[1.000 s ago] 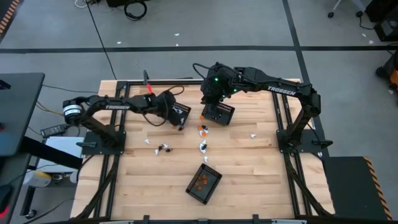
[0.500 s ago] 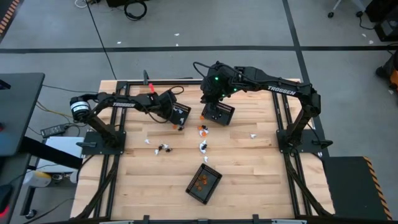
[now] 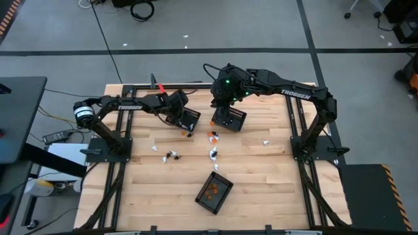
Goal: Sort Halloween decoration
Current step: Put the black skeleton toy into the top right black basket
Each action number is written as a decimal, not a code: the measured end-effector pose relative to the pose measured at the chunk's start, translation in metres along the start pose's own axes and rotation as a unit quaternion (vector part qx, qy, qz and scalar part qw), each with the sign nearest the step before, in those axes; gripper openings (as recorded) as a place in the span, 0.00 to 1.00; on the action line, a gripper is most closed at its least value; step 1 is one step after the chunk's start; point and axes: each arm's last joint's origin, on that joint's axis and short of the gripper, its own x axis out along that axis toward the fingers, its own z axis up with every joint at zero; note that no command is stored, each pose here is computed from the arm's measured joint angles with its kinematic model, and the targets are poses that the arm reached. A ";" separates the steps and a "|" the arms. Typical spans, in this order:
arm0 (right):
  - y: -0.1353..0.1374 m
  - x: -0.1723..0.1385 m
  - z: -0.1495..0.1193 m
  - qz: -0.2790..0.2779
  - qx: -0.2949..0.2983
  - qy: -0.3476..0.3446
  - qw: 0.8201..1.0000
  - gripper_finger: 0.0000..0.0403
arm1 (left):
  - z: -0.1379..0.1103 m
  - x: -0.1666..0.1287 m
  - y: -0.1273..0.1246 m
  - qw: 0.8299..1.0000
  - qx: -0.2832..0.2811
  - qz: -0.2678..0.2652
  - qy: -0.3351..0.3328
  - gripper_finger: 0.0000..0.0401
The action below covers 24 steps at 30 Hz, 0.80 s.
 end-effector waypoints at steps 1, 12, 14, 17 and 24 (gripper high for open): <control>-0.001 0.000 0.000 -0.001 0.001 0.000 1.000 0.21 | 0.001 -0.001 -0.001 1.000 0.003 0.000 0.002 0.44; -0.006 -0.001 -0.003 -0.005 0.004 0.013 1.000 0.21 | -0.021 -0.031 -0.023 0.996 0.074 -0.011 0.048 0.43; -0.006 -0.001 -0.003 -0.005 0.003 0.013 1.000 0.21 | -0.028 -0.045 -0.032 0.994 0.102 -0.014 0.034 0.43; -0.006 -0.001 -0.002 -0.005 0.001 0.010 1.000 0.21 | -0.041 -0.063 -0.043 0.987 0.157 -0.022 0.028 0.43; -0.006 -0.001 -0.001 -0.005 -0.004 0.003 1.000 0.21 | -0.070 -0.080 -0.065 0.977 0.205 -0.047 0.047 0.43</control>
